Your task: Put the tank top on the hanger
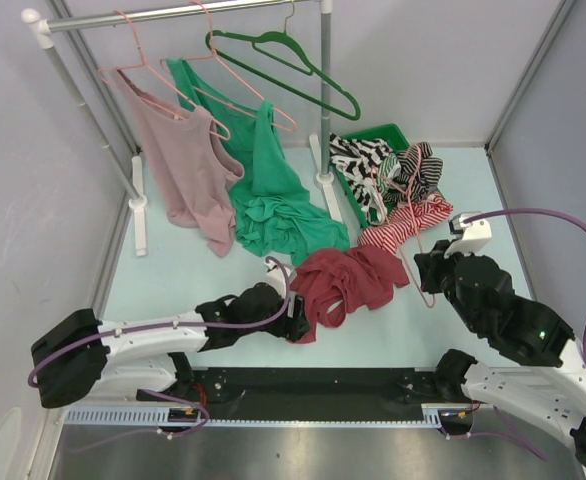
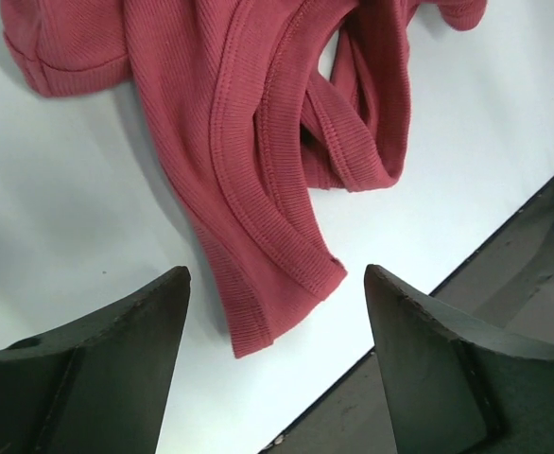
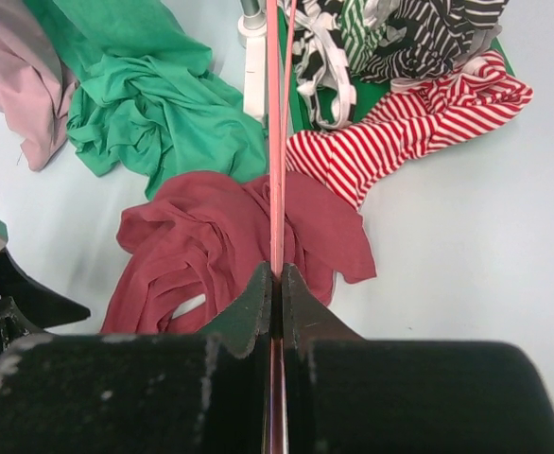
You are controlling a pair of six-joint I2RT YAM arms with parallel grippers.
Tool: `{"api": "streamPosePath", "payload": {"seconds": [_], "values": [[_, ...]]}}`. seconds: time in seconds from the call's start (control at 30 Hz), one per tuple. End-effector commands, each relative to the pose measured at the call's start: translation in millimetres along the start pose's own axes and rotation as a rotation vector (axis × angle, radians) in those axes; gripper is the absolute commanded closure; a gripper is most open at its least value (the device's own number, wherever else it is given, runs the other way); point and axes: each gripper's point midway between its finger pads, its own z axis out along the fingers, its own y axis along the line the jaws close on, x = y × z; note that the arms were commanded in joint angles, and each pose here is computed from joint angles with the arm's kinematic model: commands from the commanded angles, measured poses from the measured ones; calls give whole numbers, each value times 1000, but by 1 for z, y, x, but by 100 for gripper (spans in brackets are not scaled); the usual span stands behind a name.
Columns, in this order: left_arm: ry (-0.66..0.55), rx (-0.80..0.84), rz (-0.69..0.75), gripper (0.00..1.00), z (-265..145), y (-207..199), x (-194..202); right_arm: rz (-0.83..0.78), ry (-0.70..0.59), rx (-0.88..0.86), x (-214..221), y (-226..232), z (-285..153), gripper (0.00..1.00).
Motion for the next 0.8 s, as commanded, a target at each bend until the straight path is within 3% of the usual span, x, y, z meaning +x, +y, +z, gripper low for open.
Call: {"api": "streamPosePath", "payload": {"seconds": [0.0,0.17,0.27,0.3,0.4,0.47,0.57,0.63,0.73,0.77], "values": [[-5,52,-75,22,2,-13,4,54,-51,-8,-13,1,-3,100],[31,12,-81,32,15,-9,15,56,-50,-8,-12,1,-4,100],[44,-36,-79,53,20,-1,19,63,-55,-13,-14,1,-6,100],[48,-53,-77,69,22,3,21,60,-54,-9,-13,-1,-6,100],[8,-40,-43,100,19,-3,6,59,-60,-2,-14,-4,-8,100],[-89,-33,23,100,7,-18,-39,59,-61,6,-14,-6,-9,100],[-239,-108,107,100,-43,-19,-114,61,-67,2,-15,-7,-11,100],[-400,-80,130,100,-90,-29,-179,64,-70,0,-16,-7,-13,100],[-491,-82,181,100,-138,-31,-231,69,-79,-5,-17,-9,-16,100],[-466,-103,194,100,-142,-26,-232,69,-81,-8,-17,-10,-18,100]]}}
